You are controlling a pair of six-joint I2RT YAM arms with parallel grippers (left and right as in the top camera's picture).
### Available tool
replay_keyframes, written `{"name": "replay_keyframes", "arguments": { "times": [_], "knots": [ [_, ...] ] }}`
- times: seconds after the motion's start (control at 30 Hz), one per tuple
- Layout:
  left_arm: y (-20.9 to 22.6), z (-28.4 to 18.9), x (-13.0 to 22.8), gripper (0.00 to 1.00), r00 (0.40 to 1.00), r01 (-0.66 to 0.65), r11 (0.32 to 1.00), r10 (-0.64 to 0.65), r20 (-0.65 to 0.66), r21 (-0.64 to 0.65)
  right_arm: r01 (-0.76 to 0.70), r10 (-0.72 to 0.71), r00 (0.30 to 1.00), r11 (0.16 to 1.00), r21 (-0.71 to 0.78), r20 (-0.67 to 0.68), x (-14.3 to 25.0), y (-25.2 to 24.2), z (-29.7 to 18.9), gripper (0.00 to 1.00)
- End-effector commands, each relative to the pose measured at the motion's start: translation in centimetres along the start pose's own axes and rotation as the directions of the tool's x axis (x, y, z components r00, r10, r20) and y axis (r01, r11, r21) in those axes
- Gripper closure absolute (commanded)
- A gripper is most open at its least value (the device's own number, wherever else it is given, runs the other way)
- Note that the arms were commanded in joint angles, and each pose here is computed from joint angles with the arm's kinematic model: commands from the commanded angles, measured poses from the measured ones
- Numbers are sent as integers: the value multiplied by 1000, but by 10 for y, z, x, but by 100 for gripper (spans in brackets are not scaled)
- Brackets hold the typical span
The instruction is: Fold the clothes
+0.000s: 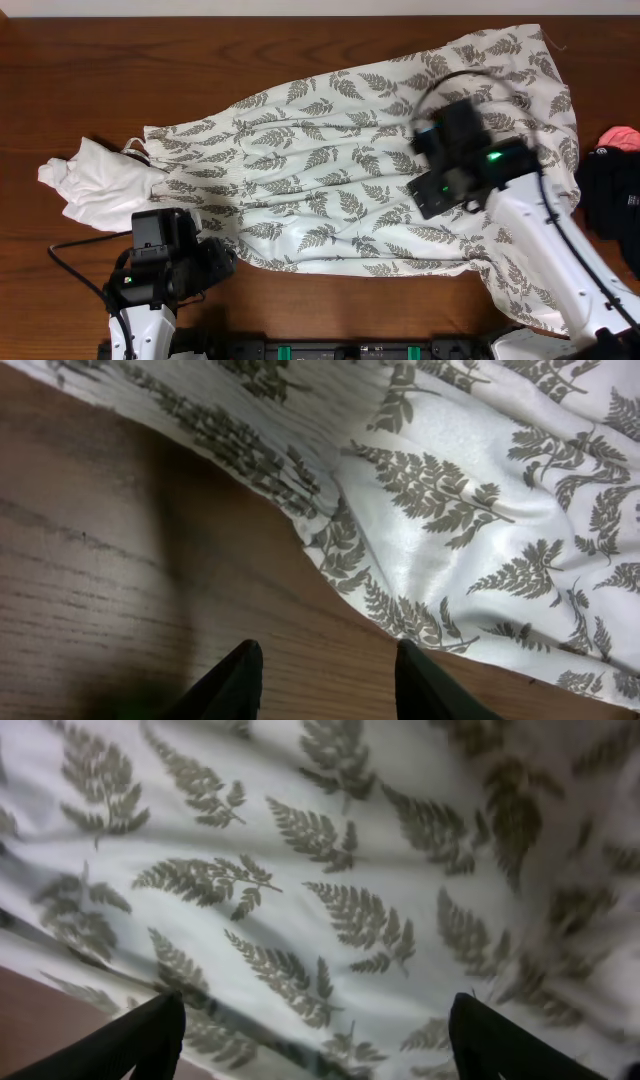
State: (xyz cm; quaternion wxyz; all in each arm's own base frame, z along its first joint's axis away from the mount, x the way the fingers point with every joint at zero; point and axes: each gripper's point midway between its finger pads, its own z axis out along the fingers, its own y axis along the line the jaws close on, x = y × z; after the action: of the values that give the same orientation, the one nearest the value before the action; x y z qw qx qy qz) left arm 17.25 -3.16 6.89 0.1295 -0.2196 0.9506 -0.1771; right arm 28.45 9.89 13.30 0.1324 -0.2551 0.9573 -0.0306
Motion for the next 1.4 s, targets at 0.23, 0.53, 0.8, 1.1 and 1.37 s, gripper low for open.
{"name": "replay_keyframes", "arguments": {
  "times": [0.23,0.53,0.8,1.1,1.37],
  "knots": [
    [-5,-1,-8,52,998,-50,999,50,33,18,638,-599,770,714,288,-220,-10,-6,-1,14],
    [-4,-1,-7,48,995,-95,995,95,28,15,562,-527,827,793,235,-196,2,24,6,15],
    [-4,-1,-6,46,994,-103,995,103,25,13,-338,339,936,941,25,-94,14,79,13,1],
    [-4,-1,-6,45,994,-103,995,103,25,14,-715,676,694,687,-129,-247,12,103,3,1],
    [-4,-1,-5,44,995,-102,995,102,22,13,-921,905,383,389,-4,-186,35,56,-25,1]
  ]
}}
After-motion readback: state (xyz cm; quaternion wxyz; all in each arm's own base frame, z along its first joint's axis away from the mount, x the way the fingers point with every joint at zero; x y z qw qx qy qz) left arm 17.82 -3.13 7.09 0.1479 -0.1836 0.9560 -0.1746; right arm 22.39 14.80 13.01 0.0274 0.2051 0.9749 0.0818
